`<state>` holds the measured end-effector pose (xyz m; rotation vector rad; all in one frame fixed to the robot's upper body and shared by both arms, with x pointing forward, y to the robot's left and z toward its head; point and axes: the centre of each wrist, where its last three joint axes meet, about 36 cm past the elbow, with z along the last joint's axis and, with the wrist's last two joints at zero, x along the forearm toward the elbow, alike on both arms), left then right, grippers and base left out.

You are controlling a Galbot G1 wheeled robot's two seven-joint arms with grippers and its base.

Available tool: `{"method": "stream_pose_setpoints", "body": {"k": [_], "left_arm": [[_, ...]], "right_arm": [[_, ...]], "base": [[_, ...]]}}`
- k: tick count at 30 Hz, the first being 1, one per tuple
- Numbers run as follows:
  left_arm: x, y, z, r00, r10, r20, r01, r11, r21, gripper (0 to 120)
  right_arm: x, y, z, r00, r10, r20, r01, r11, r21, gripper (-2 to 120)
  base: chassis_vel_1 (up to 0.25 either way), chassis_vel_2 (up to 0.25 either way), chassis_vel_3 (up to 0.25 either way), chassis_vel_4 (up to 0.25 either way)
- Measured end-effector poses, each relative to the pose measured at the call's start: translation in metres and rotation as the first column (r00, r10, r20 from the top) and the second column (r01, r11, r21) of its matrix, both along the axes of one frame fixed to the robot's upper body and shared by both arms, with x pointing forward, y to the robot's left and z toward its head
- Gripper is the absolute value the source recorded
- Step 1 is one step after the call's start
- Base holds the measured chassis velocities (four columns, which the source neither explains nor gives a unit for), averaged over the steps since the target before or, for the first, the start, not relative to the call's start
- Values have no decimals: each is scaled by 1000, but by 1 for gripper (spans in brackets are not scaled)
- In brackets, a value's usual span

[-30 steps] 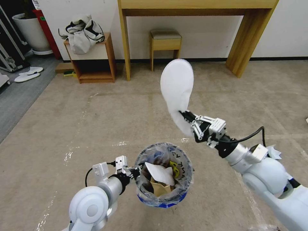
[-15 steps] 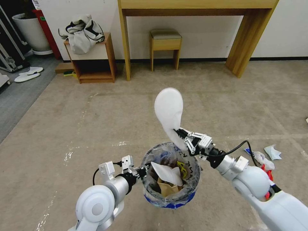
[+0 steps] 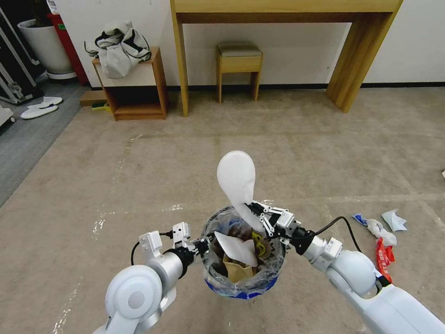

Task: Pick up the trash bin and place the garbage on the floor into it.

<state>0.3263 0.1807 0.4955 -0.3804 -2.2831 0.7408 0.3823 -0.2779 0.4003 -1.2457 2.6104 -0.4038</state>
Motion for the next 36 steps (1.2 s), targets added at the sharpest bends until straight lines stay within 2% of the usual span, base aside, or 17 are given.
{"method": "stream_pose_setpoints", "body": {"k": [6, 16, 36], "left_arm": [[0, 2, 4, 1000, 6, 4, -6, 1000, -7, 1], [0, 2, 4, 1000, 7, 6, -7, 1000, -11, 2], [10, -2, -23, 1000, 10, -21, -10, 999, 35, 1]], "right_arm": [[-6, 0, -13, 1000, 2, -15, -2, 1000, -29, 0], [-8, 1, -15, 1000, 2, -13, -2, 999, -41, 0], [13, -3, 45, 996, -17, 83, 16, 1000, 18, 0]], "base": [[0, 0, 0, 0], [0, 0, 0, 0], [0, 0, 0, 0]]}}
